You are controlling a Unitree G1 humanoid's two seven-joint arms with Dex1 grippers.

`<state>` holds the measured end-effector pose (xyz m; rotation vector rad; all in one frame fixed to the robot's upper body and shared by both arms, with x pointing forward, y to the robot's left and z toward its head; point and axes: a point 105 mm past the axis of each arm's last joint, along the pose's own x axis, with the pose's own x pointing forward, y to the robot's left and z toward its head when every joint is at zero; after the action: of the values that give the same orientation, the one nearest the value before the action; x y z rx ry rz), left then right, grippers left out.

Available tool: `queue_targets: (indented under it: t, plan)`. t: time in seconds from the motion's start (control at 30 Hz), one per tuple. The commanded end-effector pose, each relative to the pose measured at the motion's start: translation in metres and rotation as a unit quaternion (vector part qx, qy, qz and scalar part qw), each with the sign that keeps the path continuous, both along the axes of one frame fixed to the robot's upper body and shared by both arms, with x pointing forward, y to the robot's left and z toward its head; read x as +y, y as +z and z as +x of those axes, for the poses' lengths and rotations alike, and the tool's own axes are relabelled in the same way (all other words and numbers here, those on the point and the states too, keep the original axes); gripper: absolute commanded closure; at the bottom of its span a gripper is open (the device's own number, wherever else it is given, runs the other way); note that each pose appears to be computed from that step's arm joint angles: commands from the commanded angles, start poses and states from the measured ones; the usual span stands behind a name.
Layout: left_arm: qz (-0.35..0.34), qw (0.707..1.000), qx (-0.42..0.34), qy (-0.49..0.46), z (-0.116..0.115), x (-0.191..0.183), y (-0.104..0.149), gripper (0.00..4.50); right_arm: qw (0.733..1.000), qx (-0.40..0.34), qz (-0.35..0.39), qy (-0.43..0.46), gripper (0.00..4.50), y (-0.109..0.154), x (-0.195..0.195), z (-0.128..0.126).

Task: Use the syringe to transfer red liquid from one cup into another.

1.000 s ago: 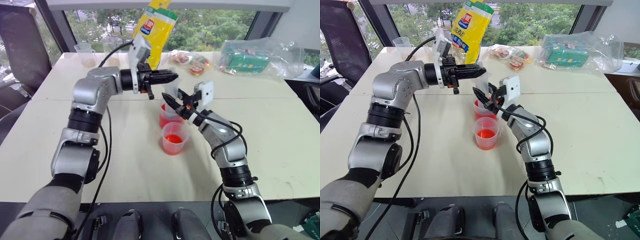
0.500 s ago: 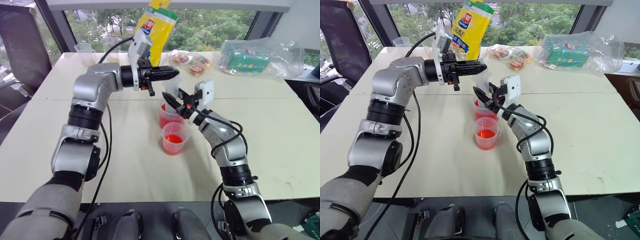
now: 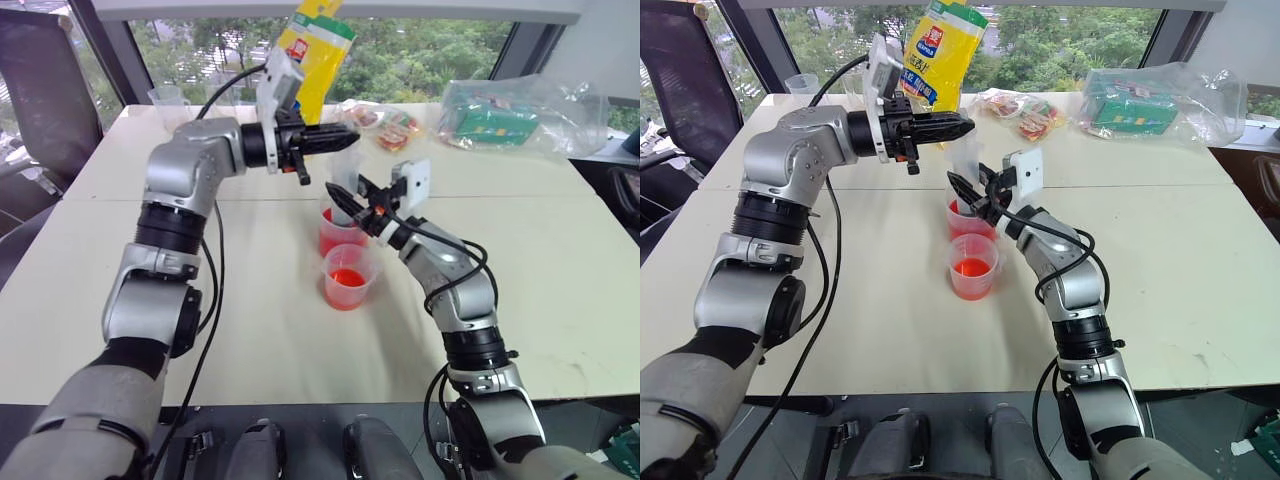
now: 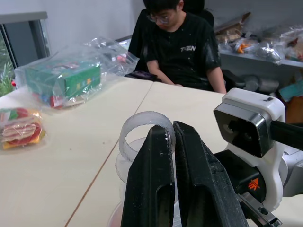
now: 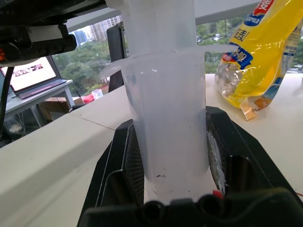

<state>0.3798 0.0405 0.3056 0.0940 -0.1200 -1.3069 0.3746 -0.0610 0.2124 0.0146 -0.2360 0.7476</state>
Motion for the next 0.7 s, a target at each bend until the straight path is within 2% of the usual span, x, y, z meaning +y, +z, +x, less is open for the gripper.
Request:
queue_targets:
  t: [0.03,0.1,0.27,0.57,0.7]
  plan:
    - [-0.023,0.997,-0.073,-0.030,-0.021,-0.001,0.031,3.48,1.000,-0.014,0.005,0.015,3.08,0.017,0.006,-0.002]
    - [-0.007,0.997,-0.060,-0.043,-0.026,0.001,0.019,2.61,1.000,-0.023,0.010,0.014,3.08,0.025,0.005,-0.002]
    - [0.014,0.999,-0.048,-0.022,-0.028,0.016,0.000,0.10,0.999,-0.042,0.016,0.010,3.08,0.043,0.000,-0.002]
    - [0.016,0.999,-0.031,0.027,-0.033,0.052,-0.005,0.10,0.997,-0.070,0.024,0.012,3.08,0.071,-0.010,-0.007]
    - [0.019,0.999,-0.028,0.040,-0.038,0.063,-0.005,0.10,0.993,-0.078,0.026,0.084,3.08,0.092,-0.010,-0.031]
